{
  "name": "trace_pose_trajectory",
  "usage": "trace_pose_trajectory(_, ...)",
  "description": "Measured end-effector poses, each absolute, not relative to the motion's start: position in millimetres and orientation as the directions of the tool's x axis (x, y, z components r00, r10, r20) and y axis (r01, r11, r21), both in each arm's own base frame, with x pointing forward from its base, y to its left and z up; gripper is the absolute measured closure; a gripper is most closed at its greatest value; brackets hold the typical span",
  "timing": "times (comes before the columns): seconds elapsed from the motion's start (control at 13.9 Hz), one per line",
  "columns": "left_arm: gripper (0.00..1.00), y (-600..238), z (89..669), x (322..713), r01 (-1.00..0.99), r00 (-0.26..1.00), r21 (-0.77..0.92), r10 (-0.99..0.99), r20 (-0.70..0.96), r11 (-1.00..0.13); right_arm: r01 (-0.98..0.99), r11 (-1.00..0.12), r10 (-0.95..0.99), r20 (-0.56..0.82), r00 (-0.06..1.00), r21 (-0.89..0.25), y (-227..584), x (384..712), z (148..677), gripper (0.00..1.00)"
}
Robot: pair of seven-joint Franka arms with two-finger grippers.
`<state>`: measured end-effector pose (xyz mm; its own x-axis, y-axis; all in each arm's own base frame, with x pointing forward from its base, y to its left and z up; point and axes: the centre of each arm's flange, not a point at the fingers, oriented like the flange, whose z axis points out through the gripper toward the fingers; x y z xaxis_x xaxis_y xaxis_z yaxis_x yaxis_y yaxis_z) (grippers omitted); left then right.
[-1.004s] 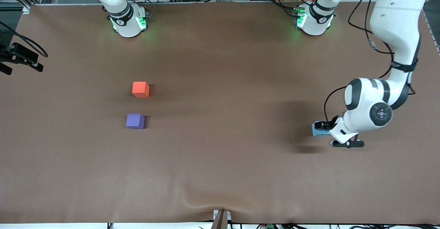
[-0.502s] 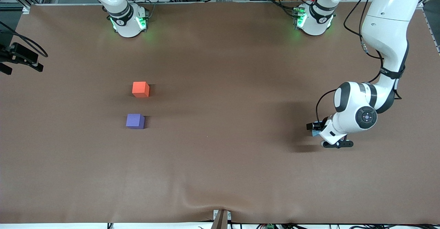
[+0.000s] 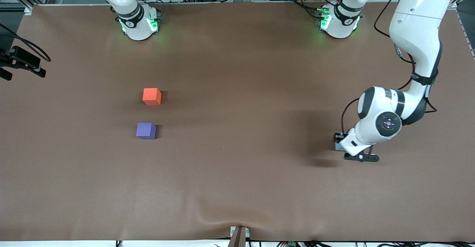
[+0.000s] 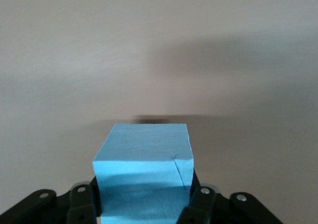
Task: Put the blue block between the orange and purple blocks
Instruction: 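Lift the blue cube and carry it toward the table middle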
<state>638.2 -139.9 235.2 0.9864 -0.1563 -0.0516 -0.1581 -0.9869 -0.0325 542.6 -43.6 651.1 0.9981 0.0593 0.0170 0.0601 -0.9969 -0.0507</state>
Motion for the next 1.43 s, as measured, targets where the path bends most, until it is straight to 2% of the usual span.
trace_pose_trajectory(0.22,0.39,-266.6,257.5,600.6,-0.163,0.986,-0.004,-0.163,-0.022,-0.987,0.059,-0.997,0.058,0.016,0.998,-0.051,-44.2,542.6,650.9,0.0)
trace_pose_trajectory(0.57,0.39,-478.2,265.8,485.9,-0.089,0.996,0.032,-0.089,0.005,-0.995,0.058,-0.997,0.058,0.015,0.998,-0.051,-44.6,542.8,650.3,0.0)
trace_pose_trajectory(0.79,0.39,-562.5,238.8,422.1,-0.047,0.999,0.043,-0.048,-0.016,-0.998,0.058,-0.997,0.057,0.014,0.998,-0.051,-44.6,543.0,650.0,0.0)
trace_pose_trajectory(0.93,0.39,-587.0,222.3,397.2,-0.027,0.999,0.038,-0.028,-0.029,-0.999,0.058,-0.997,0.058,0.014,0.998,-0.051,-44.5,543.1,649.8,0.0)
trace_pose_trajectory(1.0,0.35,-592.6,216.0,390.9,-0.01,0.999,0.033,-0.011,-0.033,-0.999,0.059,-0.997,0.058,0.013,0.998,-0.051,-44.3,543.2,649.5,0.0)
trace_pose_trajectory(1.22,0.04,-593.8,230.2,407.9,0.027,1.0,0.056,0.027,-0.003,-0.998,0.061,-0.997,0.061,0.0,0.998,-0.053,-42.9,546.7,643.1,0.0)
trace_pose_trajectory(1.29,0.0,-592.1,248.6,420.4,0.041,0.999,0.079,0.043,0.019,-0.996,0.061,-0.997,0.062,-0.011,0.998,-0.054,-42.5,550.0,636.9,0.0)
trace_pose_trajectory(1.43,0.0,-581.3,303.9,449.8,0.075,0.993,0.141,0.087,0.075,-0.987,0.067,-0.996,0.069,-0.041,0.997,-0.056,-39.5,559.1,620.1,0.0)
